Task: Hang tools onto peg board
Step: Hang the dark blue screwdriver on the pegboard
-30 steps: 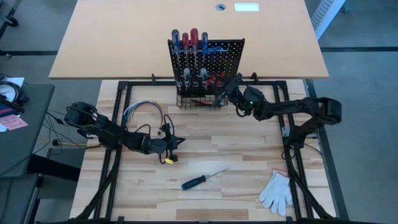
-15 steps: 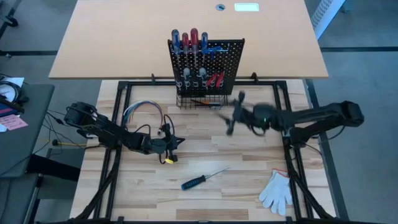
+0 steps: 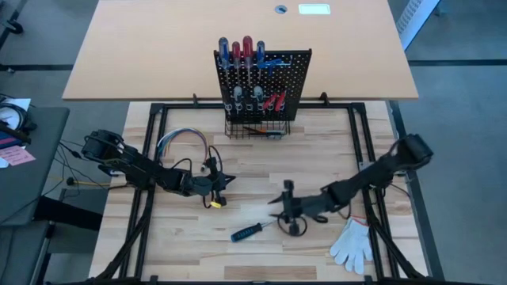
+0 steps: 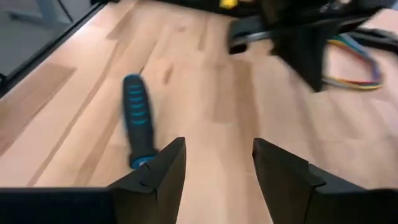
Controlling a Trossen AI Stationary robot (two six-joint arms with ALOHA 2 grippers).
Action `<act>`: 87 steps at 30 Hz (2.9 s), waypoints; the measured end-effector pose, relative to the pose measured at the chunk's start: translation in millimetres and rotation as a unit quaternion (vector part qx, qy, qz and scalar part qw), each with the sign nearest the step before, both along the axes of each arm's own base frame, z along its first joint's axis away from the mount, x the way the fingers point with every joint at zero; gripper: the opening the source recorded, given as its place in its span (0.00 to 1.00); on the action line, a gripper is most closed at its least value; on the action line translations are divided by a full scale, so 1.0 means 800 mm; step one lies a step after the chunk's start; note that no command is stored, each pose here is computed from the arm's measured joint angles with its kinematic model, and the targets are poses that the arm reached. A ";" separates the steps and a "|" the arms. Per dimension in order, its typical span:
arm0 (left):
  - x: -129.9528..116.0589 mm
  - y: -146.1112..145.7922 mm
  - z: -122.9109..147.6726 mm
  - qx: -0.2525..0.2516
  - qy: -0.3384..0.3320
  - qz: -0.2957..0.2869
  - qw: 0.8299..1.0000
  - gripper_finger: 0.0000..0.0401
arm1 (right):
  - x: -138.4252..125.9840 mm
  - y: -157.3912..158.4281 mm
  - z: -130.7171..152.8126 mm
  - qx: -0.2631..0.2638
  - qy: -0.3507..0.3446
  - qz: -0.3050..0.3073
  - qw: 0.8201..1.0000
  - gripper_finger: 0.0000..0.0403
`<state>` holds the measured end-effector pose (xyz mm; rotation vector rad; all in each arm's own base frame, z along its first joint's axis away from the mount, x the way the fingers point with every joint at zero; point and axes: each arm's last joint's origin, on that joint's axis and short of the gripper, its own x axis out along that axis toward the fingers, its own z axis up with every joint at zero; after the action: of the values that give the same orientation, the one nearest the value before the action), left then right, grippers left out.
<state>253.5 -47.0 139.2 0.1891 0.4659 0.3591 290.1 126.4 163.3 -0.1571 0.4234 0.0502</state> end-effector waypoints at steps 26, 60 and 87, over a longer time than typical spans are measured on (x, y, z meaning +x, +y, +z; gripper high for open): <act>-0.006 0.002 -0.010 -0.011 0.037 0.013 0.999 0.00 | 0.108 0.021 -0.032 0.022 0.126 0.129 0.983 0.68; -0.007 -0.003 -0.009 -0.017 0.034 0.008 0.999 0.00 | 0.007 -0.041 0.000 -0.016 -0.006 -0.081 0.997 0.30; 0.031 -0.008 0.045 0.054 -0.247 -0.193 0.948 0.15 | -0.045 -0.096 0.141 0.030 -0.522 0.010 0.852 0.30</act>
<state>278.4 -53.7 174.9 0.2807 -0.0908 0.0386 253.9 49.5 276.4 -0.1070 -0.6760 -0.0069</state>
